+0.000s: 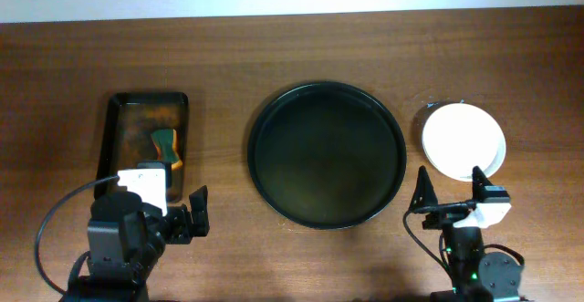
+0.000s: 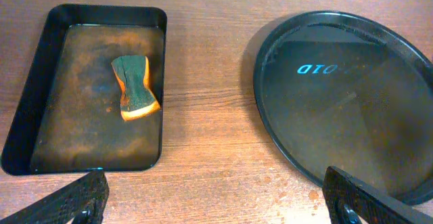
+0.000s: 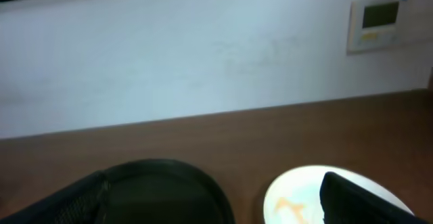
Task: Clean dirty plates on tray and stack at the side
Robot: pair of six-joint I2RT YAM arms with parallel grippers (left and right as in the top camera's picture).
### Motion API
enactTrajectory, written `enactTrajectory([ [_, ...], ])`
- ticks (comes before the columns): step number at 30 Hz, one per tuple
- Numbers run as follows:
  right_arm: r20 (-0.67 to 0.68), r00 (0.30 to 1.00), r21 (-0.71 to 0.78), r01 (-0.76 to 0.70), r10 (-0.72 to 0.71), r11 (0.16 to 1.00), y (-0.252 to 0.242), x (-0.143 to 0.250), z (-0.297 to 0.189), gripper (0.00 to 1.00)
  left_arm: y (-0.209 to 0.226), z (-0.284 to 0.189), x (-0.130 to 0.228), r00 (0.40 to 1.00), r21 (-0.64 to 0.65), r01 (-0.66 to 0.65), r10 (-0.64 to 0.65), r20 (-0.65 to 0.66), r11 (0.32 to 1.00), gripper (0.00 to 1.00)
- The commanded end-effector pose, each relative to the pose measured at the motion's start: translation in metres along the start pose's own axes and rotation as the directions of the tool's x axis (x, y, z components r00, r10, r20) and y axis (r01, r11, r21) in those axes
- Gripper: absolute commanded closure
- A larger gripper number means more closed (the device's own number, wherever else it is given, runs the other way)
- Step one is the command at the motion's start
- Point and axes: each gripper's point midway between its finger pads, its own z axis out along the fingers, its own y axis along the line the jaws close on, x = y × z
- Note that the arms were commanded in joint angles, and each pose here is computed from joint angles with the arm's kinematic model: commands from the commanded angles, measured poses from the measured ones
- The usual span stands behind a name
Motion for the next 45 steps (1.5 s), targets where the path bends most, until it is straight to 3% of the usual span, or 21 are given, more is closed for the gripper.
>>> enactTrajectory([
  [1,-0.012,0.993,-0.055,0.112,-0.113,0.992,0.004,0.023,0.005,0.01,0.002,0.0,0.0,1.0,-0.012,-0.007,0.007,0.007,1.0,0.01],
  [4,-0.09,0.981,-0.089,0.167,-0.174,0.982,0.003,0.061,0.009,0.01,0.003,0.0,0.001,1.0,-0.013,-0.007,0.007,0.003,1.0,0.01],
  [9,-0.09,0.981,-0.041,0.17,-0.173,0.985,-0.005,0.06,0.009,0.01,0.003,0.0,0.001,1.0,-0.013,-0.007,0.007,0.003,1.0,0.01],
  [12,0.022,0.984,-0.011,0.175,-0.175,0.984,-0.006,0.031,0.01,0.01,0.003,0.0,0.001,1.0,-0.012,-0.007,0.007,0.003,1.0,0.01],
  [16,-0.101,0.982,-0.017,0.157,-0.158,0.987,-0.01,0.061,0.009,0.01,0.003,0.0,0.001,1.0,-0.012,-0.007,0.007,0.003,1.0,0.01],
  [35,-0.1,0.981,-0.017,0.166,-0.166,0.986,-0.01,0.061,0.009,0.01,0.007,0.0,0.002,1.0,-0.04,-0.011,0.011,-0.002,0.999,0.01],
  [40,-0.1,0.981,-0.017,0.166,-0.166,0.986,-0.01,0.061,0.009,0.01,0.023,0.018,0.018,0.974,-0.062,0.023,-0.009,0.228,0.998,0.01],
  [45,-0.1,0.981,-0.017,0.166,-0.166,0.986,-0.01,0.061,0.009,0.01,0.029,0.038,0.019,0.845,-0.038,0.021,0.003,0.534,0.999,0.01],
])
